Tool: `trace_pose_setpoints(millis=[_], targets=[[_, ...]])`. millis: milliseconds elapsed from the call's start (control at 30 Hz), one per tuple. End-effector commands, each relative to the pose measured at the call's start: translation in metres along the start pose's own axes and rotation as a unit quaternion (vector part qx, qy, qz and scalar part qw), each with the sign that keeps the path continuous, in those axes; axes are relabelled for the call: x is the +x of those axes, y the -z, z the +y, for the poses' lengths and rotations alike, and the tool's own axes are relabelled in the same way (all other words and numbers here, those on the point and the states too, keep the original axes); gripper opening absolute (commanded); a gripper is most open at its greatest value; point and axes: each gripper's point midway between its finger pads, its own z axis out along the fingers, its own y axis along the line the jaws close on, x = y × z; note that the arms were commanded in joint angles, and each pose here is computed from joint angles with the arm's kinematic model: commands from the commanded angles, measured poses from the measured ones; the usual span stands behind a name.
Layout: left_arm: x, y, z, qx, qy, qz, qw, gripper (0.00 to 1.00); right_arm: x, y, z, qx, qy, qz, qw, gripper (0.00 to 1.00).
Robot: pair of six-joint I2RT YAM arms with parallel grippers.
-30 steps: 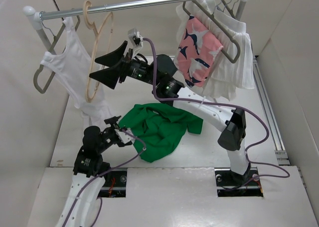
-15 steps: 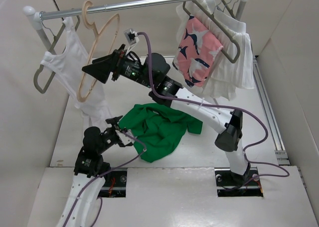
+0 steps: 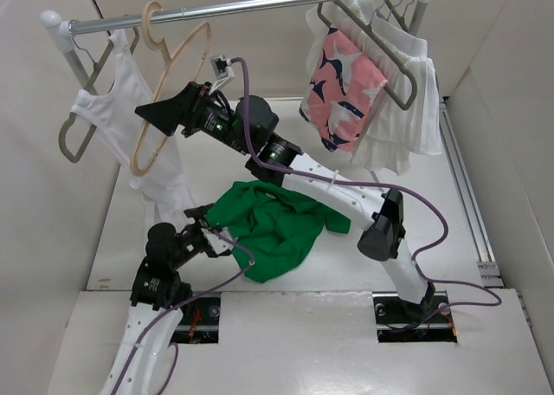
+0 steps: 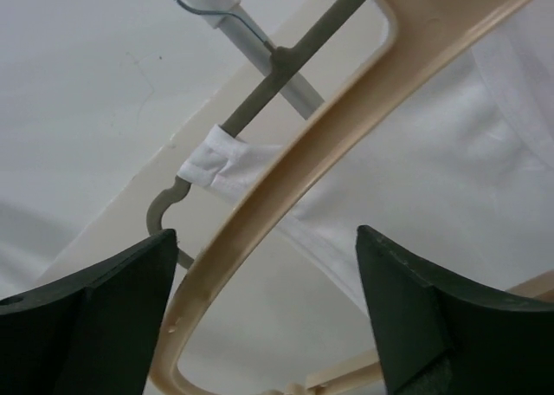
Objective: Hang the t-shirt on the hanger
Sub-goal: Grab a hanger with the right arm
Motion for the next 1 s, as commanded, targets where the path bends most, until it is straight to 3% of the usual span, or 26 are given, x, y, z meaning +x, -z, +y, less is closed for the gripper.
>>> trace_pose_setpoints(millis=[0, 200, 233, 500, 700, 800, 833, 867, 967], targets=[[-0.007, 0.0, 0.005, -0.013, -0.008, -0.016, 1.0, 0.83, -0.02, 0.0, 0.021, -0.002, -0.008, -0.042, 0.999, 0.85], [-0.007, 0.001, 0.007, -0.019, -0.01, -0.015, 1.0, 0.83, -0.025, 0.005, 0.034, -0.025, -0.002, -0.042, 0.999, 0.48], [-0.007, 0.001, 0.007, -0.019, -0.01, -0.015, 1.0, 0.83, -0.027, 0.007, 0.037, -0.03, -0.001, -0.047, 0.998, 0.36], [-0.009, 0.001, 0.008, -0.022, -0.008, -0.018, 1.0, 0.83, -0.027, 0.018, 0.048, -0.039, 0.002, -0.042, 0.998, 0.02], [-0.026, 0.005, 0.023, -0.044, -0.01, -0.039, 0.998, 0.83, -0.023, 0.031, 0.059, -0.085, 0.035, 0.0, 0.996, 0.0], [-0.048, 0.01, 0.039, -0.067, -0.018, -0.07, 0.995, 0.83, -0.018, 0.059, 0.048, -0.107, 0.07, 0.06, 0.99, 0.0], [-0.056, 0.012, 0.043, -0.074, -0.006, -0.08, 0.994, 0.81, -0.038, 0.074, 0.055, -0.112, 0.088, 0.056, 0.988, 0.0], [-0.061, 0.013, 0.048, -0.082, -0.004, -0.09, 0.993, 0.77, -0.017, 0.089, 0.024, -0.086, 0.097, 0.088, 0.988, 0.0], [-0.068, 0.015, 0.041, -0.061, -0.022, -0.101, 0.993, 0.7, -0.014, 0.139, -0.013, -0.041, 0.134, 0.13, 0.982, 0.0]])
